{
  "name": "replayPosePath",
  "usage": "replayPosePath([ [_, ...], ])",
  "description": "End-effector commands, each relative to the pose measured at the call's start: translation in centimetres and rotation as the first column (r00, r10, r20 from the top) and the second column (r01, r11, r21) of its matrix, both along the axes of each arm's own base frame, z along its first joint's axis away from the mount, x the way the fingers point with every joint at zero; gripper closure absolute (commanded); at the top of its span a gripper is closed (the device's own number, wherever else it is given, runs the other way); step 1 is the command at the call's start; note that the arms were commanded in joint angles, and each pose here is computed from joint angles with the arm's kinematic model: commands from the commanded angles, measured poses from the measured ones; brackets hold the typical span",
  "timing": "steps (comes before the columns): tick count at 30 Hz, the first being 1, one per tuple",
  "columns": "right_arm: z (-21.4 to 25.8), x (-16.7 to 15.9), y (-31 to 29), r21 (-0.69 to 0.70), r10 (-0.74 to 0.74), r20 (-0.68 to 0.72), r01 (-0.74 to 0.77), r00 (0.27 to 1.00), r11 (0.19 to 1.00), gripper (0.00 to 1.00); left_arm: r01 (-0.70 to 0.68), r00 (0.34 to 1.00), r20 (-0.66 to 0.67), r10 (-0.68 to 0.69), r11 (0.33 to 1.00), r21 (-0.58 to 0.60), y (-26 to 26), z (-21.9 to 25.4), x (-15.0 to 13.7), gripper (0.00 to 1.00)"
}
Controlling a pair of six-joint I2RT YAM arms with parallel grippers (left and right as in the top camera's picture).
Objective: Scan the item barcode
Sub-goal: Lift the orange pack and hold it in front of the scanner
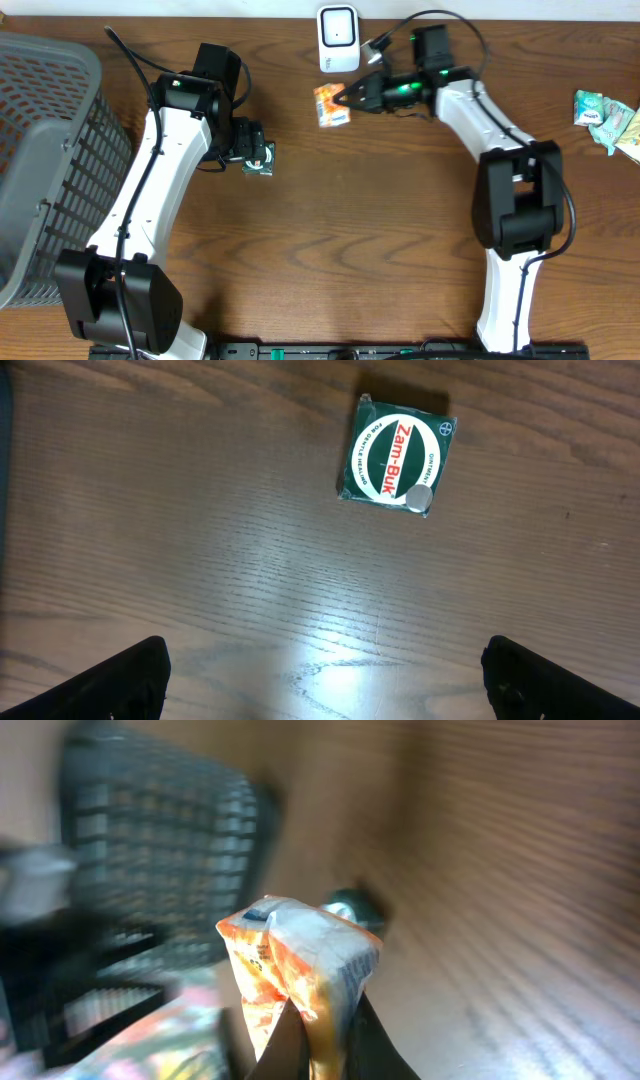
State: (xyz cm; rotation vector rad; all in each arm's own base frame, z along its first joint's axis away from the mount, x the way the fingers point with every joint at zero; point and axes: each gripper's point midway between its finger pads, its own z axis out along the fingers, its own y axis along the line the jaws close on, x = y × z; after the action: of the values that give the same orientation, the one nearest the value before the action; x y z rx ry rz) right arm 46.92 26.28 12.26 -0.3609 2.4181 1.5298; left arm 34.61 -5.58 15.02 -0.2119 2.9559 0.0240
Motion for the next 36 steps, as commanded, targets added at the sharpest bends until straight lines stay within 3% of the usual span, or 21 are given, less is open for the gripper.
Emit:
replayPosePath([
  [1,-1.4,4.2,-3.2,-0.463,-0.166,0.297,0.294,0.940,0.836,0.99,-0.001,1.000,0.014,0.001,1.000,0.008,0.3,0.5,0.3,0.02],
  [2,-1.0,5.6,-5.2,-0.618,-0.144,0.434,0.410,0.890,0.671,0.99,-0.001,1.000,0.014,0.001,1.000,0.008,0.3,0.5,0.3,0.02],
  [4,0.6,7.0,-6.9,-0.693,-0.083,0.565,0.527,0.821,0.491,0.99,-0.001,1.000,0.014,0.001,1.000,0.008,0.3,0.5,0.3,0.02],
  [6,3.3,8.6,-8.1,-0.696,0.066,0.698,0.655,0.713,0.293,0.99,-0.001,1.000,0.014,0.001,1.000,0.008,0.3,0.5,0.3,0.02],
  [8,5.0,9.6,-7.4,-0.671,0.189,0.741,0.703,0.644,0.234,0.99,-0.001,1.000,0.014,0.001,1.000,0.008,0.3,0.5,0.3,0.02],
  [10,6.9,10.8,-5.8,-0.630,0.314,0.770,0.739,0.555,0.238,0.99,-0.001,1.000,0.014,0.001,1.000,0.008,0.3,0.5,0.3,0.02],
  [14,9.5,12.7,-4.6,-0.544,0.398,0.813,0.797,0.425,0.262,0.99,-0.001,1.000,0.014,0.001,1.000,0.008,0.3,0.5,0.3,0.02],
  [16,9.6,13.4,-3.9,-0.539,0.448,0.809,0.784,0.380,0.308,0.99,-0.001,1.000,0.014,0.001,1.000,0.008,0.3,0.5,0.3,0.02],
  [17,9.1,13.8,-2.9,-0.548,0.486,0.803,0.748,0.346,0.373,0.99,-0.001,1.000,0.014,0.001,1.000,0.008,0.3,0.5,0.3,0.02],
  [20,7.6,14.5,-2.0,-0.539,0.476,0.820,0.707,0.317,0.457,0.99,-0.001,1.000,0.014,0.001,1.000,0.008,0.3,0.5,0.3,0.02],
  [36,5.7,16.9,-1.6,-0.444,0.402,0.881,0.726,0.248,0.525,0.97,-0.001,1.000,0.014,0.001,1.000,0.008,0.3,0.5,0.3,0.02],
])
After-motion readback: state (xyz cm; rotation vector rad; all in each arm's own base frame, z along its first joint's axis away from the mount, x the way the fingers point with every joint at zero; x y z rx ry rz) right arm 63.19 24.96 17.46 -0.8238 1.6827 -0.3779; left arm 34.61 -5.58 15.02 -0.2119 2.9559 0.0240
